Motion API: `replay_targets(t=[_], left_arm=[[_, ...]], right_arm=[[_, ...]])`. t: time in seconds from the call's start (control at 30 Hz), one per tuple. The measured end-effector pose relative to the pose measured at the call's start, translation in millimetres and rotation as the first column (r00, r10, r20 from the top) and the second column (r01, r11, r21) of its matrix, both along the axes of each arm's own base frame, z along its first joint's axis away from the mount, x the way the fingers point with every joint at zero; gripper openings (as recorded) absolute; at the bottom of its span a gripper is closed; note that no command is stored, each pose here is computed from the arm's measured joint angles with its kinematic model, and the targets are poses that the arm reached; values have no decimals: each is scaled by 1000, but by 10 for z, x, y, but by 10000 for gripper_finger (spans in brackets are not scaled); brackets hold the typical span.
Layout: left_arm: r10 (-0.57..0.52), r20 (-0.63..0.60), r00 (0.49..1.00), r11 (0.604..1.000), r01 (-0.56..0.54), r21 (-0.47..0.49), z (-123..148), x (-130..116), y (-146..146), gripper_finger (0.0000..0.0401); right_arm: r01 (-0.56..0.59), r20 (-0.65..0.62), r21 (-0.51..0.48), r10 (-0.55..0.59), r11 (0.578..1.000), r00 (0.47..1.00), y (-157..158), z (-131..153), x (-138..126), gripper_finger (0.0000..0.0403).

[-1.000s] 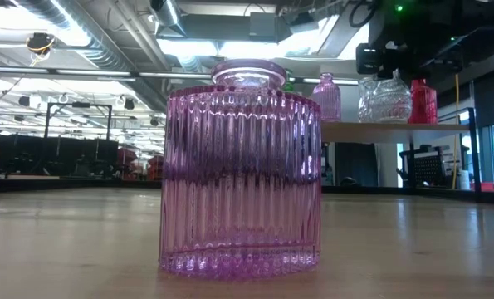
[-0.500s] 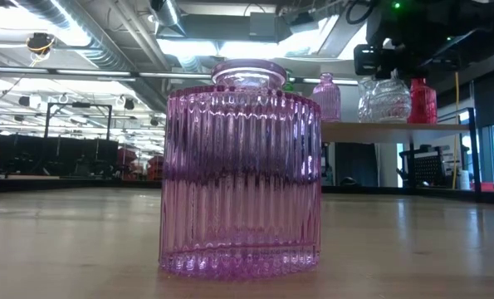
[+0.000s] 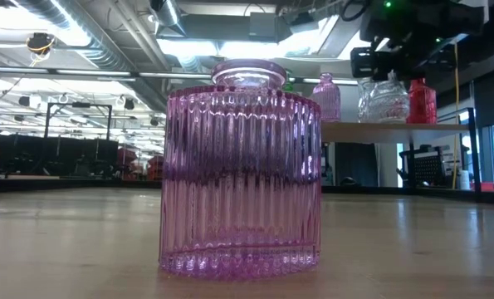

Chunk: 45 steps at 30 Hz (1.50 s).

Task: Sort vases onto shelf
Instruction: Put the transparent vase on the shelf aligned with the other transparent vases

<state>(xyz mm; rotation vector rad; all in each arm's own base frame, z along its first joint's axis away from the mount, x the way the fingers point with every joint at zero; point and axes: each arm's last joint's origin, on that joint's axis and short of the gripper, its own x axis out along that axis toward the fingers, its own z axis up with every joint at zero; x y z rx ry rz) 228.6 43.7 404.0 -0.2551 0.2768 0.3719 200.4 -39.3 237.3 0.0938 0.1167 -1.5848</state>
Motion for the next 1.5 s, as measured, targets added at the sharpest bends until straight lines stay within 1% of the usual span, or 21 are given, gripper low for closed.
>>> replay_targets(t=[0.3,0.43,0.53,0.8,0.93,1.17,1.27,1.5], left_arm=[[-1,1,1000,1000,1,0,4,-1,-1,111],[0,1,1000,1000,0,0,4,-1,0,111],[0,1,1000,1000,0,0,4,-1,0,111],[0,1,1000,1000,0,-1,4,-1,-1,111],[0,2,1000,1000,0,-2,4,-1,-1,111],[1,3,1000,1000,-1,-4,4,-1,-1,111],[6,8,1000,1000,-6,-19,4,-1,-1,111],[8,10,1000,1000,-8,-23,4,-1,0,111]], right_arm=[[-5,-1,4,5,1000,1000,-1,3,16,139],[-5,-1,4,5,1000,1000,-1,3,16,147],[-4,-2,2,4,1000,1000,-1,1,15,162],[-11,-10,25,11,1000,1000,0,-14,17,219],[-12,-3,29,12,1000,1000,0,-15,19,234],[-12,0,28,12,1000,1000,3,-9,17,237],[-14,3,31,14,999,1000,4,11,6,237],[-60,-44,107,65,992,997,9,187,17,237]])
